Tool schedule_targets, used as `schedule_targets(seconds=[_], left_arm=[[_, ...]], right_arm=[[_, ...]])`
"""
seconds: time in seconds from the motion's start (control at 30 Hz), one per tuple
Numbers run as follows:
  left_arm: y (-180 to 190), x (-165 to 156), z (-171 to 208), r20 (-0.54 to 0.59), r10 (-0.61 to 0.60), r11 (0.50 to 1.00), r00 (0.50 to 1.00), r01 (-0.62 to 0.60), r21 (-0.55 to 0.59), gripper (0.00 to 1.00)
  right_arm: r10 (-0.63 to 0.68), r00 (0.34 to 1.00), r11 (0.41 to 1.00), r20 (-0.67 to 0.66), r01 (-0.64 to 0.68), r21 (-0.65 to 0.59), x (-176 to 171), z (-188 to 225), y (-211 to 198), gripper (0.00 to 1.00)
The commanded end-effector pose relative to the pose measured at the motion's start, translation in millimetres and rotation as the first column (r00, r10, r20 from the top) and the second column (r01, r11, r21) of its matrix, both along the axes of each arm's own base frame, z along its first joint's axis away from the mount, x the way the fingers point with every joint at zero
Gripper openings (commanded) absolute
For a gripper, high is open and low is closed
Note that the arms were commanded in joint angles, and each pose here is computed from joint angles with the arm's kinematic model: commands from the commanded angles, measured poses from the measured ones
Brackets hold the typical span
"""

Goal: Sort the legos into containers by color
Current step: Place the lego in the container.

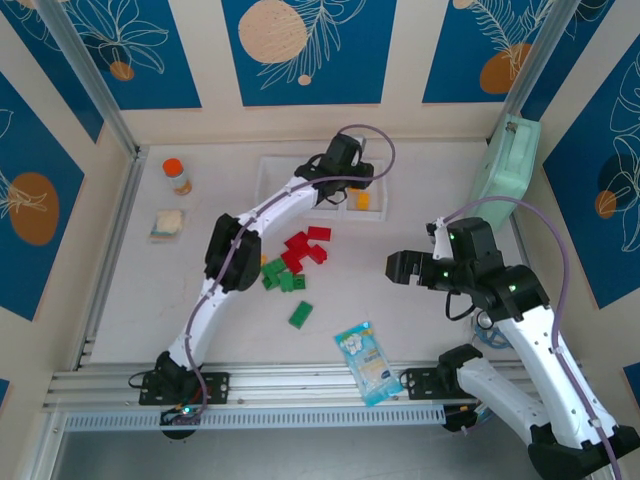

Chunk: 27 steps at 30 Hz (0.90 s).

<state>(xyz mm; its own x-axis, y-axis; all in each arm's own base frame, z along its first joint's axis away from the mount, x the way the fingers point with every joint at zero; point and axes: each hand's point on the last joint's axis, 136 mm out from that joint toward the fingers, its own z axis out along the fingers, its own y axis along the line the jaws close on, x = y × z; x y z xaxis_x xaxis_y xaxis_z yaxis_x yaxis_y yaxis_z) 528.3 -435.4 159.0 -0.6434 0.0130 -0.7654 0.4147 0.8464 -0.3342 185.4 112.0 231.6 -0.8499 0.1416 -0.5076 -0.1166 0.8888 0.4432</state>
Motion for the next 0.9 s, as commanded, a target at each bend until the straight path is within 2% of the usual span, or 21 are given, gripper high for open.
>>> schedule_targets(seconds=[0.0, 0.13, 0.2, 0.27, 0.33, 0.43, 0.53, 0.67, 0.8, 0.87], left_arm=[[-15.2, 17.3, 17.2, 0.065, 0.006, 0.993, 0.998, 0.001, -0.115, 0.46], [-19.2, 26.6, 16.1, 0.069, 0.042, 0.985, 0.997, -0.030, -0.168, 0.56], [-20.4, 27.4, 15.1, 0.062, 0.047, 0.983, 0.997, -0.035, -0.182, 0.59], [-19.0, 26.4, 16.7, 0.045, 0.053, 0.980, 0.998, -0.044, -0.192, 0.69], [-18.6, 21.0, 21.2, 0.033, 0.035, 0.981, 0.999, -0.028, -0.192, 0.76], [-12.7, 5.0, 38.4, 0.040, -0.004, 0.983, 0.999, 0.011, -0.181, 0.81], [5.2, -20.0, 56.5, 0.064, -0.042, 0.989, 0.997, 0.050, -0.139, 0.87], [44.1, -70.8, 69.8, 0.088, -0.098, 0.993, 0.991, 0.103, -0.051, 0.90], [91.1, -133.7, 56.7, 0.020, -0.134, 0.989, 0.991, 0.132, 0.069, 0.91], [120.2, -170.2, 35.8, -0.048, -0.106, 0.979, 0.993, 0.113, 0.171, 1.00]], right_arm=[[0.012, 1.000, 0.999, -0.021, -0.013, -0.041, -6.7, 0.2, -6.7, 0.99], [0.012, 1.000, 1.000, -0.018, -0.013, -0.022, -8.0, 6.9, -4.9, 0.99], [0.011, 1.000, 1.000, -0.019, -0.011, -0.005, -7.9, 10.1, -2.8, 0.99], [0.007, 1.000, 1.000, -0.023, -0.007, 0.003, -7.3, 11.6, -1.9, 0.99], [0.001, 0.999, 1.000, -0.032, -0.001, 0.011, -6.8, 10.5, -1.0, 0.99], [-0.019, 0.998, 0.999, -0.057, 0.021, 0.026, -6.8, 6.0, -0.1, 0.99], [-0.052, 0.995, 0.998, -0.088, 0.056, 0.042, -6.0, 1.7, 0.0, 0.99], [-0.072, 0.993, 0.995, -0.093, 0.079, 0.065, -4.4, 2.6, 1.1, 0.99], [-0.078, 0.995, 0.994, -0.065, 0.083, 0.067, -1.1, 5.9, 0.4, 0.99], [-0.086, 0.995, 0.995, -0.058, 0.089, 0.053, 2.1, 5.1, -1.6, 0.99]])
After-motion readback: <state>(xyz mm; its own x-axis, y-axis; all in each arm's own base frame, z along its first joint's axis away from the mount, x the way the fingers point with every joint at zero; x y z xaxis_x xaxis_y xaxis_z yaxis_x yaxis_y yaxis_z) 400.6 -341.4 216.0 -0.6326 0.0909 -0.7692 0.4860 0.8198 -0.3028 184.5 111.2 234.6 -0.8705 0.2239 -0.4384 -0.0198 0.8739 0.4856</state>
